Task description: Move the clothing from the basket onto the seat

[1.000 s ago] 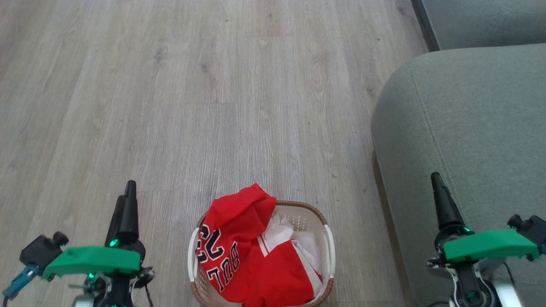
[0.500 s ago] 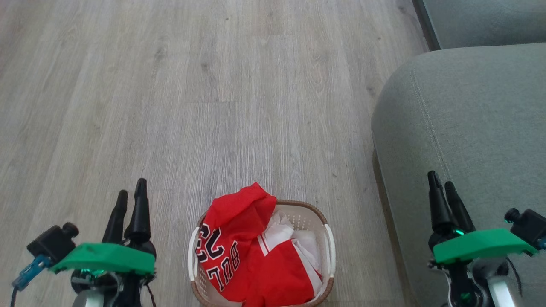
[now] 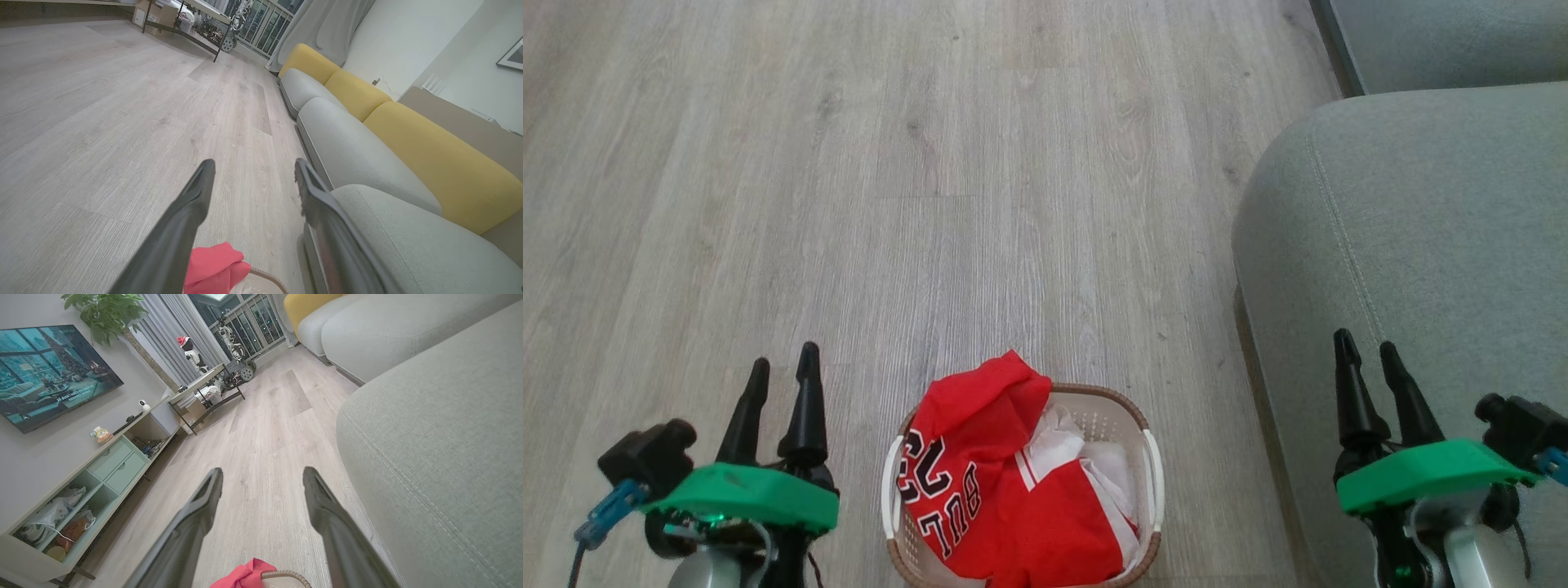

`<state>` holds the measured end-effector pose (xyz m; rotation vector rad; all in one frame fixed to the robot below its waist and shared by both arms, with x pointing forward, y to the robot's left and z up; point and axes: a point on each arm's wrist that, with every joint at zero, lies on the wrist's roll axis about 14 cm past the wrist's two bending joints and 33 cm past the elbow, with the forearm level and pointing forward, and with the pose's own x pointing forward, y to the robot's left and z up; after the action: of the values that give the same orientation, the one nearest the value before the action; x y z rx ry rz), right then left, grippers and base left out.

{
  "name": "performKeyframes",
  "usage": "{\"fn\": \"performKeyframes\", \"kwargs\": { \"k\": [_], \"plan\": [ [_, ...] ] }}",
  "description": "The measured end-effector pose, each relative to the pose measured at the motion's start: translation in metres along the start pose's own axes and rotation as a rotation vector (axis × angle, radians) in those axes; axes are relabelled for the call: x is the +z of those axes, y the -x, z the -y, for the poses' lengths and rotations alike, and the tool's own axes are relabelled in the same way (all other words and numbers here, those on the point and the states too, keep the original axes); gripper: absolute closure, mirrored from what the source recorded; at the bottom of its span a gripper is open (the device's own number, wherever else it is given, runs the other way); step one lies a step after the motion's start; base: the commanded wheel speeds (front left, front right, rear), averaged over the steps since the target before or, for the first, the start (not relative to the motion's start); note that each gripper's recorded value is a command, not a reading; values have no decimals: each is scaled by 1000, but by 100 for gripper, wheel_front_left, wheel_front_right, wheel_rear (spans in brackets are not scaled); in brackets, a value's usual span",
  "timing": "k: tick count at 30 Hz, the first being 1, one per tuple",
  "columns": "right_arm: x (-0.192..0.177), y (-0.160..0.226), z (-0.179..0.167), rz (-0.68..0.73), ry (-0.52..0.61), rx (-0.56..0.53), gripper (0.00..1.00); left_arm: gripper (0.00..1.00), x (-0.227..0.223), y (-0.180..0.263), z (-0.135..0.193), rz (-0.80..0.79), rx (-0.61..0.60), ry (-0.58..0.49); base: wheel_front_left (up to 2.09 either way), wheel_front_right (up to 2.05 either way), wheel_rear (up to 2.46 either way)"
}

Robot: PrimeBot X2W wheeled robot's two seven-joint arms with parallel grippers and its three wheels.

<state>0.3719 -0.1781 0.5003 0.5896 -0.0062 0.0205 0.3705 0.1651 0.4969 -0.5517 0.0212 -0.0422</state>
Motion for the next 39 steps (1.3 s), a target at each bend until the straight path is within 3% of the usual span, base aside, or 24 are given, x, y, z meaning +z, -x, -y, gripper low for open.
{"fn": "performKeyframes", "kwargs": {
  "k": [39],
  "plan": [
    [22,-3,-25,113,472,109,0,0,16,0,34,110,-137,-470,0,0,0]
  ]
}}
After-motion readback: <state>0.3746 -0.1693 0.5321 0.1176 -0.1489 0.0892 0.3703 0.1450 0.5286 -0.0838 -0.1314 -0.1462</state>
